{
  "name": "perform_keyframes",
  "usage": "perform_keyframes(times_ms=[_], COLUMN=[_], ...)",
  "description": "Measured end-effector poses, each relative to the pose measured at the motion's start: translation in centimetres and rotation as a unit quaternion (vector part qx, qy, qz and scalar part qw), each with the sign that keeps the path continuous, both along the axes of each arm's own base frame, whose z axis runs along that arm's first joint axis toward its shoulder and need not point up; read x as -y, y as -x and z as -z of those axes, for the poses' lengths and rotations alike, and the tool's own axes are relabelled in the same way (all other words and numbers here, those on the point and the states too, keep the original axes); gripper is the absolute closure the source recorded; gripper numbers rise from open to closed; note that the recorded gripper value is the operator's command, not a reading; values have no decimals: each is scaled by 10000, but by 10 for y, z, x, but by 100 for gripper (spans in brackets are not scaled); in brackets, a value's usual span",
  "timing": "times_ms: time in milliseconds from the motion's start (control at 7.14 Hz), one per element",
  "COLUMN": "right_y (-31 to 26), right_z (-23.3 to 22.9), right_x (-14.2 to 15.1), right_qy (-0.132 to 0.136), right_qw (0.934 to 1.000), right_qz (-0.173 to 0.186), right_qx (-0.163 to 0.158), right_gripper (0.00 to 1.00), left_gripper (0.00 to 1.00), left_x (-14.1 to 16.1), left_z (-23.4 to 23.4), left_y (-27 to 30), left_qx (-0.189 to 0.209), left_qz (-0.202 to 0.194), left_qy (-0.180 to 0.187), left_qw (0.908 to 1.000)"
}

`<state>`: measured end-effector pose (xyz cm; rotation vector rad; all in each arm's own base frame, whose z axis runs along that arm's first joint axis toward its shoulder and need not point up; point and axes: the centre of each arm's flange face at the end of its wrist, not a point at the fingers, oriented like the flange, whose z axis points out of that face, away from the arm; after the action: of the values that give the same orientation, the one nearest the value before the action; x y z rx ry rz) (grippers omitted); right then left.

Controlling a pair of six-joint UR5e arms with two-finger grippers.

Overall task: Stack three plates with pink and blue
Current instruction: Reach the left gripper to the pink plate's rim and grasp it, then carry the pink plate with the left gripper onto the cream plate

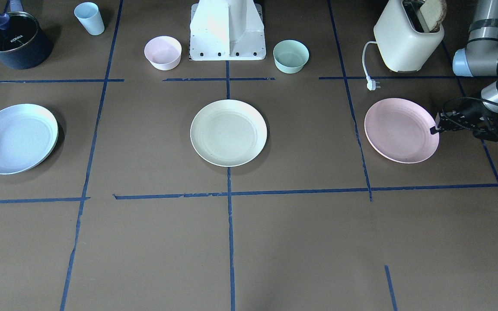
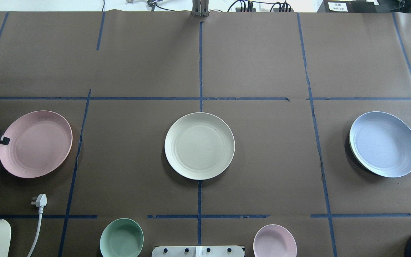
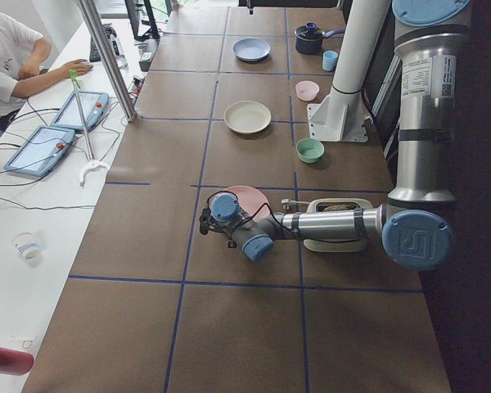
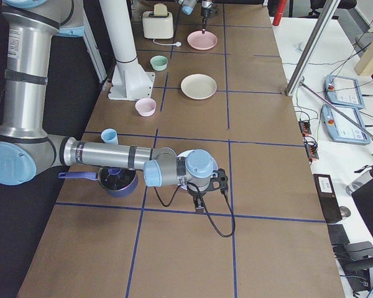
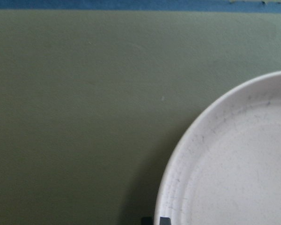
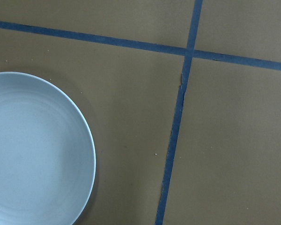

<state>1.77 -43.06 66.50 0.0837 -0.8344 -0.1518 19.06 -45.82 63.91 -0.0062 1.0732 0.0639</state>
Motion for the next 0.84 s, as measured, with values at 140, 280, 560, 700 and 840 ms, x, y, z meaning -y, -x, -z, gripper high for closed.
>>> perform_keyframes(times_ms=[140,280,560,700,840], right_y=[0,0,0,0,0], right_z=[0,0,-1,-1,0], right_x=[0,0,0,0,0], right_qy=[1,2,5,-9,-38], right_qw=[10000,10000,10000,10000,10000], right_qz=[2,3,0,12,33], right_qx=[0,0,-1,-1,-1], right_gripper=[0,0,0,0,0], left_gripper=[100,100,100,100,100], left_x=[17,40,76,73,53], left_z=[34,82,198,241,275], left_y=[-9,-23,-80,-124,-175], left_qx=[-196,-417,-906,-1021,-1035], left_qz=[182,437,696,722,759], left_qy=[164,358,646,667,633], left_qw=[9995,9975,9913,9899,9897])
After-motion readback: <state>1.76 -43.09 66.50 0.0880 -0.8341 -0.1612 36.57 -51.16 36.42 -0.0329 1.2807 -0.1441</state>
